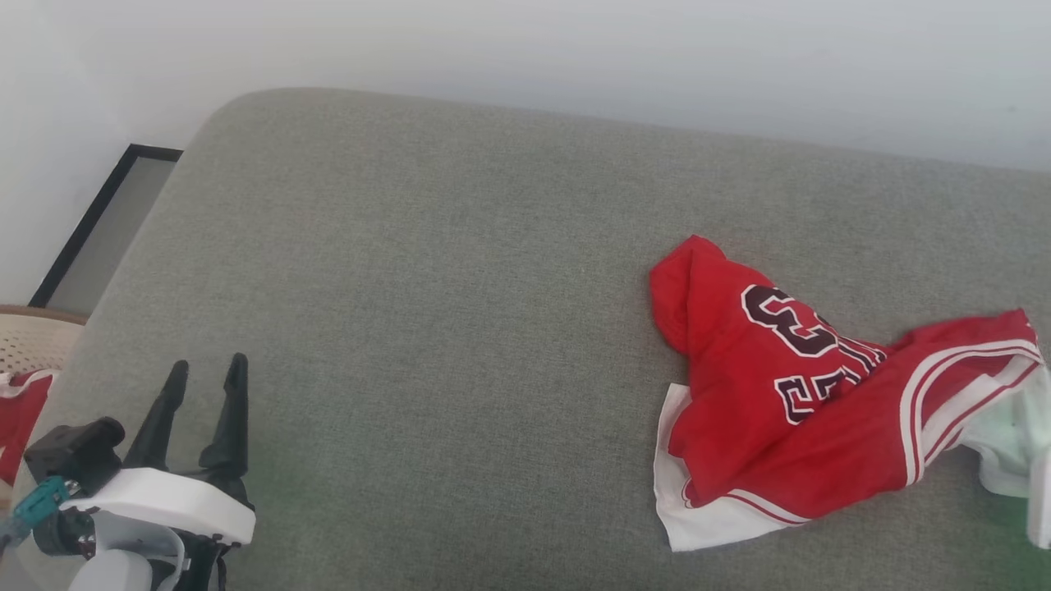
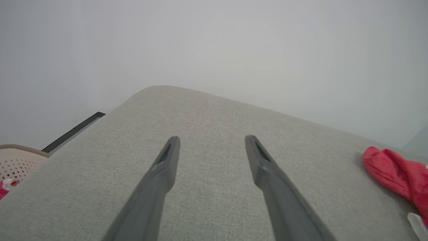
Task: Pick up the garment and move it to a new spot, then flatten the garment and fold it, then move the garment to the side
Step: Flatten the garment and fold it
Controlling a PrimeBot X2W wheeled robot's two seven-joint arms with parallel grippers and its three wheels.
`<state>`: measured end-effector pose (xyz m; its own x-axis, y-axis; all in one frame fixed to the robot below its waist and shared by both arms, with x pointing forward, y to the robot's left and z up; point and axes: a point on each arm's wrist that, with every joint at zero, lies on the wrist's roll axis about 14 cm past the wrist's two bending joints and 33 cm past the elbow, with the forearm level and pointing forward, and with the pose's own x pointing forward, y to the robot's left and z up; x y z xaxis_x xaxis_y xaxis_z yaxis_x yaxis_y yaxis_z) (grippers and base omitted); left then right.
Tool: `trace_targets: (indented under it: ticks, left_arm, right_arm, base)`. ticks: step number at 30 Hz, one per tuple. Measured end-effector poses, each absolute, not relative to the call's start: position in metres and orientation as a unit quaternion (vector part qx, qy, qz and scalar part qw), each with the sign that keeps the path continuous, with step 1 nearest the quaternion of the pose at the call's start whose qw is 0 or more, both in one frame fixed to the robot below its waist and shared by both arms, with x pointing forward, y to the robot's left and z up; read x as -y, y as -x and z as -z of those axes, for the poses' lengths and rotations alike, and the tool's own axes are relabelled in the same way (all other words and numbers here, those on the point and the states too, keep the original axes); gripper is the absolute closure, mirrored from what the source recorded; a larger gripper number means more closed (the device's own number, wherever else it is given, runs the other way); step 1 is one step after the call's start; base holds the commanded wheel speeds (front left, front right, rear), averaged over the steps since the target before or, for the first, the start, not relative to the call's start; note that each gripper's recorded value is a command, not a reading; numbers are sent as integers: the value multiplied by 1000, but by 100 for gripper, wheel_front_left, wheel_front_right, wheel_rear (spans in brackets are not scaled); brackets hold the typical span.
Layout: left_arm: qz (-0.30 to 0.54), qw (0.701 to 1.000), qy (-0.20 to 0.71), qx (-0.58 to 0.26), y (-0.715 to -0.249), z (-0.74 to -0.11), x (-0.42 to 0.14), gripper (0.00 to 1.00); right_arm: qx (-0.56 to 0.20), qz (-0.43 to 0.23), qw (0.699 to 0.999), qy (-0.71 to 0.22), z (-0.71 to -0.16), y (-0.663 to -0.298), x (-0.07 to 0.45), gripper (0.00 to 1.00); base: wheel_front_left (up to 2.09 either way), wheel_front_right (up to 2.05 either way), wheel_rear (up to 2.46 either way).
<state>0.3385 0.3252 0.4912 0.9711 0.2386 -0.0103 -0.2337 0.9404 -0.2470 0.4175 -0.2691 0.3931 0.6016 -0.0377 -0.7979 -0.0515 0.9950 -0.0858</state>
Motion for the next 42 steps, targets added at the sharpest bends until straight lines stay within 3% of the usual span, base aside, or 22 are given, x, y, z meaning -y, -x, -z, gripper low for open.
trace_targets:
  ticks: [1,2,3,14,28,35,42]
  left_arm:
    - [-117,985,123,8,-339,-491,-324,0]
    - [-115,986,124,8,-340,-491,-323,0]
    - [-114,986,124,9,-341,-492,-323,0]
    - [-61,991,120,-8,-365,-501,-303,0]
    - [96,987,113,-62,-422,-532,-224,0]
    - [185,973,81,-111,-443,-532,-173,0]
    - [278,947,48,-157,-459,-528,-112,0]
  right_arm:
    - [-446,-5,894,43,-391,-417,266,84]
    - [-443,-5,896,38,-392,-418,265,56]
    - [-441,-5,897,36,-393,-420,264,1]
    - [-407,-13,912,41,-426,-431,259,0]
    - [-120,3,993,19,-523,-451,249,0]
    - [-3,48,999,22,-551,-437,264,0]
    - [47,106,993,30,-560,-418,291,0]
  base:
    - [0,0,0]
    - [0,0,0]
    - [0,0,0]
    - [0,0,0]
    - [0,0,0]
    - [0,0,0]
    - [0,0,0]
